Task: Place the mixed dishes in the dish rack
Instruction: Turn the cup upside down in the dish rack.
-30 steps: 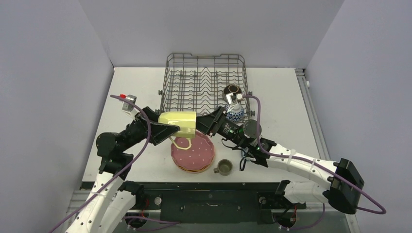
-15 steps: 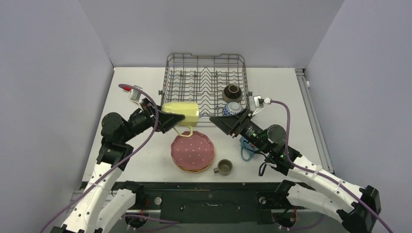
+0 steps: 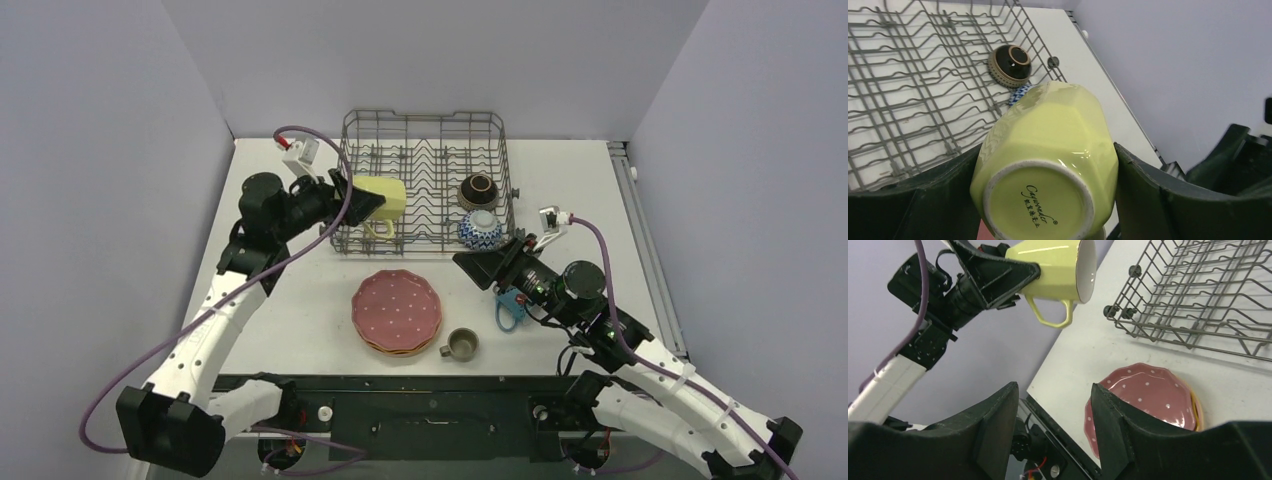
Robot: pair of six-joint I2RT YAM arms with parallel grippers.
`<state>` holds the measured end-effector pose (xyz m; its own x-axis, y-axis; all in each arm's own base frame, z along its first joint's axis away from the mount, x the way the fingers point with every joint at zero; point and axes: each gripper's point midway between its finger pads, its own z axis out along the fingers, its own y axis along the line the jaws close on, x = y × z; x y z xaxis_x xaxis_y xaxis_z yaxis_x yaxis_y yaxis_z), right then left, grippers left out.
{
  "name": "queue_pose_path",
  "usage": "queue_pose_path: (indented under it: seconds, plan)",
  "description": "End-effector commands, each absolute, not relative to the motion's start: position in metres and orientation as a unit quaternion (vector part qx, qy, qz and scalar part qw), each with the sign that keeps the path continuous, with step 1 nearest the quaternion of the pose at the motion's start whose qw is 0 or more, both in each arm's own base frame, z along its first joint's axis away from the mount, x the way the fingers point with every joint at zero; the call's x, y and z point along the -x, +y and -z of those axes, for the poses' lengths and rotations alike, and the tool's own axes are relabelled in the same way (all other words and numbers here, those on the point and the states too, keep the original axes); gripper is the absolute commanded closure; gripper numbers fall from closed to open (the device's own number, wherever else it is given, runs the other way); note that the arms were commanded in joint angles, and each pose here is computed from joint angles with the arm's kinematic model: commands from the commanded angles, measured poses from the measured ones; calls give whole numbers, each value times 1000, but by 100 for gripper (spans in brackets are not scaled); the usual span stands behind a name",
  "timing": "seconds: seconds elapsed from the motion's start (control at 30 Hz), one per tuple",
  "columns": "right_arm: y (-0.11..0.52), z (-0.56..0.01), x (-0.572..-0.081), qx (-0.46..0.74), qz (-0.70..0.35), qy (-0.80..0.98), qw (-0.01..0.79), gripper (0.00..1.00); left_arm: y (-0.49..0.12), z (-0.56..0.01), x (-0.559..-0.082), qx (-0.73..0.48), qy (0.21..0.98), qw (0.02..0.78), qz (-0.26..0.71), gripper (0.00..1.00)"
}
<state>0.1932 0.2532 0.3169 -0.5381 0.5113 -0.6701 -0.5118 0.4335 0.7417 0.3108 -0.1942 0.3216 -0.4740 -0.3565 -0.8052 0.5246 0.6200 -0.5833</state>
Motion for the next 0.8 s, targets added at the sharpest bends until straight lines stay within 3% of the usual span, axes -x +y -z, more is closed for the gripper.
queue_pose_path:
  seconds: [0.0,0.27,0.77]
  plan:
    - [237,-321,-197,18,-483,709,513,49,-185,-369,-351,-62,705,588,391,100]
    - [221,-311,-195,34,-438,729,525,49,-184,-366,-424,-49,741,586,323,100]
    - [209,-299,-183,57,-414,745,521,49,-175,-276,-566,12,819,551,159,100]
